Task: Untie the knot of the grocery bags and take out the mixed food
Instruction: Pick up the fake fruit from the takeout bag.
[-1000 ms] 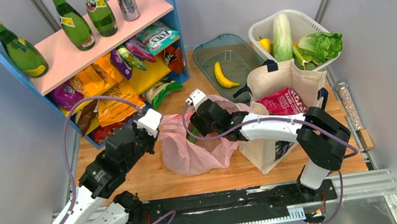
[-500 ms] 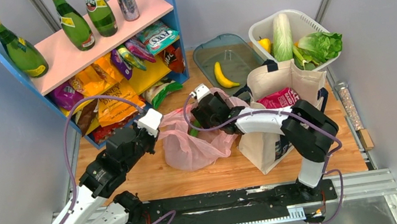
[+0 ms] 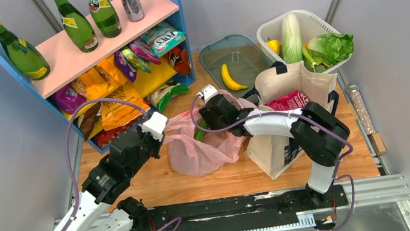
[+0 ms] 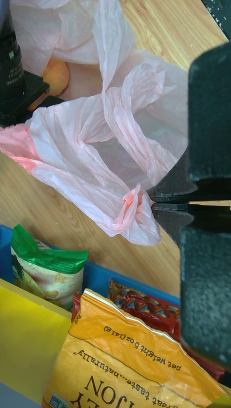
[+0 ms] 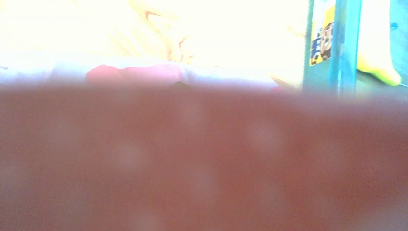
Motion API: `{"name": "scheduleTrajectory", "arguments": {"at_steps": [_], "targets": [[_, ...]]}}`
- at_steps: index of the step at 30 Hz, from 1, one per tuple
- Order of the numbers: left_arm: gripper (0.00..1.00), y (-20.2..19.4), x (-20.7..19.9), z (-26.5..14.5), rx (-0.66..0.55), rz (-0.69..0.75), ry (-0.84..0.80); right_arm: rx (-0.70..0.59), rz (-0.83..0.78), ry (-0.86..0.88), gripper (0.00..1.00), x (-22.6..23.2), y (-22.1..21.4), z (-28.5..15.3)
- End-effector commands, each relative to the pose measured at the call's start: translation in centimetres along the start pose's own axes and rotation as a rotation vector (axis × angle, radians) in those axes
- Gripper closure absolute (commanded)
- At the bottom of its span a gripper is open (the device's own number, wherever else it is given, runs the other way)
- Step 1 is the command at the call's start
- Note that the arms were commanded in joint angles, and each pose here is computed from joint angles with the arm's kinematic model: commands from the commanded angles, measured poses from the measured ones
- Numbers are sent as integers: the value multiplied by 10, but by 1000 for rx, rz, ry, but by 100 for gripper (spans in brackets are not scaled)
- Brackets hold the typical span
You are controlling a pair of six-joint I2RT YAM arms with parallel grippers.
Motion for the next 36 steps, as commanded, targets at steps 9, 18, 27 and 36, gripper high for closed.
{"name": "scheduleTrajectory", "arguments": {"at_steps": [9, 18, 27, 36], "targets": [[100, 6, 12, 1, 45, -17, 144, -282, 89, 451, 78, 18, 46, -113], [100, 3, 16, 4, 108, -22, 224, -407, 59, 779, 77, 14, 52, -190], [100, 1, 19, 3, 130, -24, 268, -648, 143, 683, 75, -12, 100, -241], [100, -1, 31, -10, 151, -43, 427, -741, 171, 485, 74, -60, 137, -234]]}}
Point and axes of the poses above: each gripper's point midway between its finger pads, its own z axis out along the fingers, its own x axis along the line the jaws close on, y = z × x, the point moved 10 cm from there along -z, back along the fingers, and after that the axes turned 4 degrees about z, right-handed, at the moved point
